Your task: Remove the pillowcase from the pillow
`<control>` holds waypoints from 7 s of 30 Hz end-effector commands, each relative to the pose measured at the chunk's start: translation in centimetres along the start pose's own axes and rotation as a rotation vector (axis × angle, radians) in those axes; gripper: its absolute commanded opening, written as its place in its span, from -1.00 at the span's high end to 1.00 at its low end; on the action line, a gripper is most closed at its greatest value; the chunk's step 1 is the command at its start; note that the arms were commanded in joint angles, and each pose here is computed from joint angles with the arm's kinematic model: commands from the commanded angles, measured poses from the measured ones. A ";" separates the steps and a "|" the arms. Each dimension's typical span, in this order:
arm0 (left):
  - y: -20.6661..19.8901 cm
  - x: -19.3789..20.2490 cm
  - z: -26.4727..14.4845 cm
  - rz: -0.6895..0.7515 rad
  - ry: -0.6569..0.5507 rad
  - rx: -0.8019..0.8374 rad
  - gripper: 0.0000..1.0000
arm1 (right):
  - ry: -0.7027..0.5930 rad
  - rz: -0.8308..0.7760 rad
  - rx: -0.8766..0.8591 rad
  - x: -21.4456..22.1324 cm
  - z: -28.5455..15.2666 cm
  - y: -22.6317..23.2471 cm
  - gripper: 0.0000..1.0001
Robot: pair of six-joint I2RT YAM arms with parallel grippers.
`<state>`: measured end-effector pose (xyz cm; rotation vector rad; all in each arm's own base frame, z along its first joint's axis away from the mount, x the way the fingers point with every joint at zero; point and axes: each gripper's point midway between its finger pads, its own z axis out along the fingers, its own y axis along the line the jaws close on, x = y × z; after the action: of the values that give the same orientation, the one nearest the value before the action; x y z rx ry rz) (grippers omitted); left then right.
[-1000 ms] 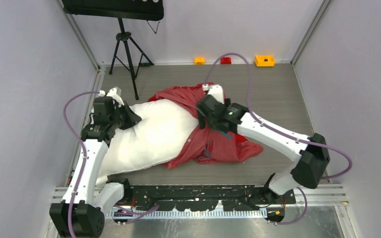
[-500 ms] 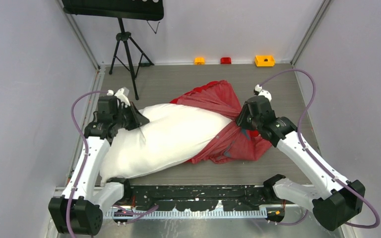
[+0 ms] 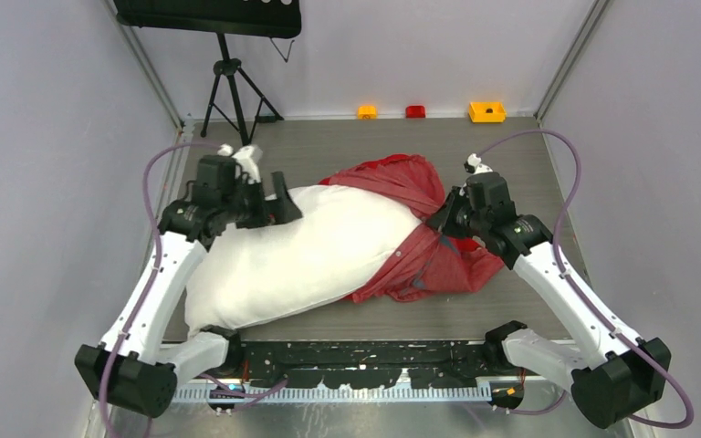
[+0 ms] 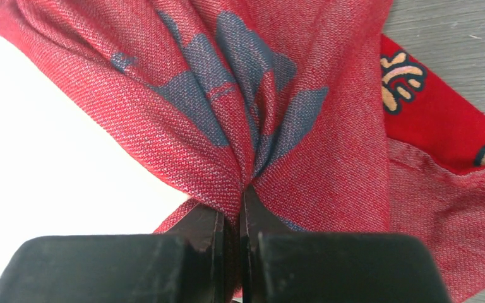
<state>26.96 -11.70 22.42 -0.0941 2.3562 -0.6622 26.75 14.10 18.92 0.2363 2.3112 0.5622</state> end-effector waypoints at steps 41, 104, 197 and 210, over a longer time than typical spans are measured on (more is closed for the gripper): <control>-14.4 7.4 -3.5 1.014 -0.009 0.156 -0.99 | -0.095 -0.021 -0.263 -6.7 -6.5 8.2 0.99; 2.8 0.2 -1.7 0.225 -0.226 -0.199 1.00 | -0.672 0.169 0.850 -10.2 -16.0 -13.2 0.99; -0.6 -8.5 -11.4 0.237 -0.659 -0.149 1.00 | 0.219 -0.408 0.030 8.8 2.0 2.7 -0.82; -0.4 -8.1 -11.0 0.242 -0.644 -0.150 1.00 | 0.207 -0.316 0.290 11.2 6.2 -2.7 -0.32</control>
<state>24.68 -5.58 28.52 -0.0510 1.9894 -0.2575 21.40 18.02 7.51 -0.1949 2.6147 0.1817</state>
